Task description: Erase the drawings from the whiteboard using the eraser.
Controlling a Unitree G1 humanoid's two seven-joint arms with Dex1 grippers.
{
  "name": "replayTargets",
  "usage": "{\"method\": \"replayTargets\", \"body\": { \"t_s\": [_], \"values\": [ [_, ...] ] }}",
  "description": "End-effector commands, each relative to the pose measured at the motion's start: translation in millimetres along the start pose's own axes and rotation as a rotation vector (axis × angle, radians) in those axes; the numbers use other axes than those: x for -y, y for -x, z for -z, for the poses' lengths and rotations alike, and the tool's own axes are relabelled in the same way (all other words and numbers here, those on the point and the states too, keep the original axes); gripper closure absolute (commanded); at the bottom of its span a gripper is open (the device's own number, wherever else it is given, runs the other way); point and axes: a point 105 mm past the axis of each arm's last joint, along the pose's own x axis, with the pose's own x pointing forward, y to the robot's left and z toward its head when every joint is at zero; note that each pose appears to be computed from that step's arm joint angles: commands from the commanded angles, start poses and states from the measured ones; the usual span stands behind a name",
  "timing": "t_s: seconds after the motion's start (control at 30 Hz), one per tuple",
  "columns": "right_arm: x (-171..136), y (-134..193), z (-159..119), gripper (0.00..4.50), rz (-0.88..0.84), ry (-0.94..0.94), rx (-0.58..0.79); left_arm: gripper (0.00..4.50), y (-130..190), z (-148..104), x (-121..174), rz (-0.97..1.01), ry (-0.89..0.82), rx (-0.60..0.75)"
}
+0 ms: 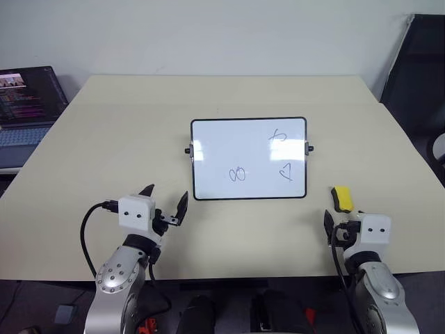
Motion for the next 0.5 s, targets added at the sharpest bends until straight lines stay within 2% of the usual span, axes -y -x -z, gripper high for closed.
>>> {"method": "replayTargets", "body": {
  "t_s": [0.03, 0.13, 0.33, 0.5],
  "values": [
    [2, -3, -15, 0.02, 0.012, 0.016, 0.063, 0.0, -4, -12, 3, 0.004, -0.01, 0.069],
    [5, -5, -13, 0.02, 0.015, 0.022, 0.058, 0.0, -5, -6, 0, -0.011, -0.007, 0.066],
    [10, -7, -18, 0.02, 0.029, 0.032, 0.071, 0.0, -19, -15, -4, 0.037, -0.004, 0.117],
    [14, -11, -29, 0.02, 0.029, 0.035, 0.088, 0.0, -41, -37, 22, 0.266, 0.039, 0.185]
  ]
}}
